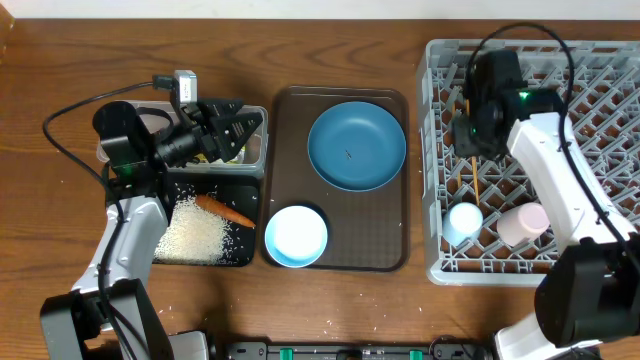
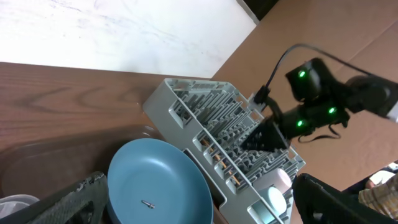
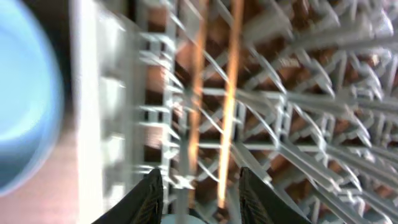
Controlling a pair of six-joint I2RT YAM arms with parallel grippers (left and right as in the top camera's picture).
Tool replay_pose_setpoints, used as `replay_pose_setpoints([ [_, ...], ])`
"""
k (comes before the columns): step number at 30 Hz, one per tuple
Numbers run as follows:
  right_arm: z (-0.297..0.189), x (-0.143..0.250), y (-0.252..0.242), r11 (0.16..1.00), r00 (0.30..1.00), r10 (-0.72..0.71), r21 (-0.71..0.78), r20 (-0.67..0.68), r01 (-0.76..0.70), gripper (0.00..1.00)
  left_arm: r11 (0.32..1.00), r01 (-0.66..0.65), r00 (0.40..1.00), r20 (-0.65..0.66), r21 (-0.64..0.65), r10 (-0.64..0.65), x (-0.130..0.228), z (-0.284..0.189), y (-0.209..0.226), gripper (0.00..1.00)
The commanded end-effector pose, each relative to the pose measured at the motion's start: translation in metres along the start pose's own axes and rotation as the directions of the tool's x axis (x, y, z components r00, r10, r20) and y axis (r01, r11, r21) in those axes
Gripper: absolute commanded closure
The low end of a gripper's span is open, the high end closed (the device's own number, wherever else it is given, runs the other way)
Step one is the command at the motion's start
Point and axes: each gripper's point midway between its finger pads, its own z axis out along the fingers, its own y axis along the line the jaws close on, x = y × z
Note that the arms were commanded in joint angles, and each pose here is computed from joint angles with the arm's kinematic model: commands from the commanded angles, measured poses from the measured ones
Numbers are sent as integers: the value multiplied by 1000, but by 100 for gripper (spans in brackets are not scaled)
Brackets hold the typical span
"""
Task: Sort waste into correct bins and load items into the dishwasher rack
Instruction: 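Move the right gripper over the light-blue bowl on the brown tray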
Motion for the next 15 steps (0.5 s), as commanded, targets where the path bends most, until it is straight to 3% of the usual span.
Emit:
replay_pose_setpoints([
  [1, -43, -21, 48, 982, 993, -28, -181, 113, 48, 62, 1000, -10, 1000, -2, 18, 10, -2, -1, -7, 3],
  [7, -63, -18, 124, 908, 976, -133, -374, 173, 190, 59, 1000, -10, 1000, -2, 18, 10, -2, -1, -7, 3],
  [15, -82, 3, 201, 825, 927, -282, -431, 248, 366, 56, 1000, -10, 1000, -2, 18, 10, -2, -1, -7, 4],
])
